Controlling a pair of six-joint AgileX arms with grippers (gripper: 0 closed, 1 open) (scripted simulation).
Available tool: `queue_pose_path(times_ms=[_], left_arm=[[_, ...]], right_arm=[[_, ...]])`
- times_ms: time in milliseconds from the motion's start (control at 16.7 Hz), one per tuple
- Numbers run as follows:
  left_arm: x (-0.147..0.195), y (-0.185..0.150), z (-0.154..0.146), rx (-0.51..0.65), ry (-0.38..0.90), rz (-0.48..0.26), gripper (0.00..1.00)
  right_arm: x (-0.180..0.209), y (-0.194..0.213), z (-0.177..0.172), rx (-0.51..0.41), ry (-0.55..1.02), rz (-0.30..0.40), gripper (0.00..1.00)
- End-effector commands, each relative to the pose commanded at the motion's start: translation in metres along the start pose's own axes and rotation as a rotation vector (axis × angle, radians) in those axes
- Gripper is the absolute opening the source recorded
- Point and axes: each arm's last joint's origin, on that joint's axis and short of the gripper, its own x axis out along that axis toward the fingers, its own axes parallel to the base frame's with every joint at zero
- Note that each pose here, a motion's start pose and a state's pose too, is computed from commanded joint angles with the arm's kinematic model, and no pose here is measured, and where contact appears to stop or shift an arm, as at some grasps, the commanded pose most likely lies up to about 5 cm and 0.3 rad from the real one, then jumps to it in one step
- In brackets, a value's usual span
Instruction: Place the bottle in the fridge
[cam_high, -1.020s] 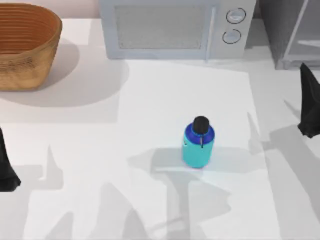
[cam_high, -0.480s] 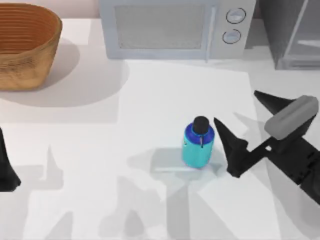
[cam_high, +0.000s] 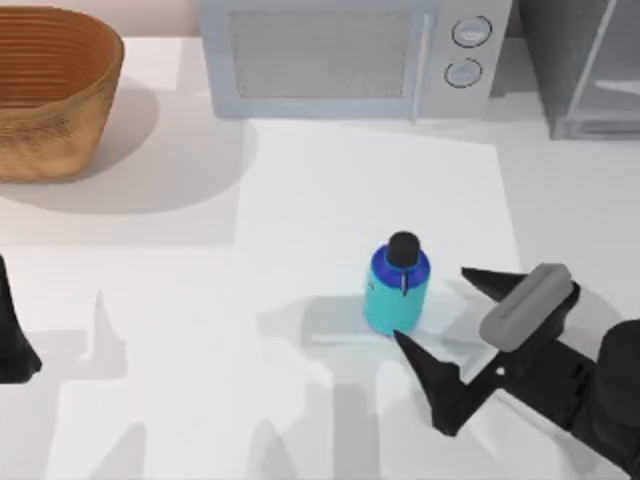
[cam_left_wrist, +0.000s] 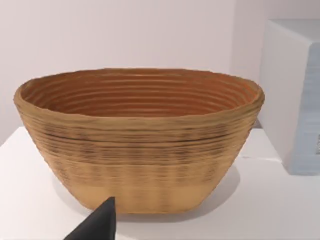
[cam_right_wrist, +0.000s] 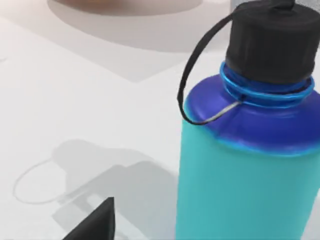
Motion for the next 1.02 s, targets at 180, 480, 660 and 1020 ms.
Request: queue_pose_path(times_ms=[180,480,660,1020], left_arm=[[0.0,0.0,0.0,0.0,0.0,0.0,1.0],[0.0,0.0,0.0,0.0,0.0,0.0,1.0],[0.0,0.0,0.0,0.0,0.0,0.0,1.0],[0.0,0.0,0.0,0.0,0.0,0.0,1.0]], right_arm=[[0.0,0.0,0.0,0.0,0.0,0.0,1.0],[0.019,-0.001,-0.001,0.0,0.003,0.001,1.0],[0.05,-0.001,0.001,-0.001,-0.008,0.001,1.0],[0.06,0.0,0.0,0.0,0.0,0.0,1.0]])
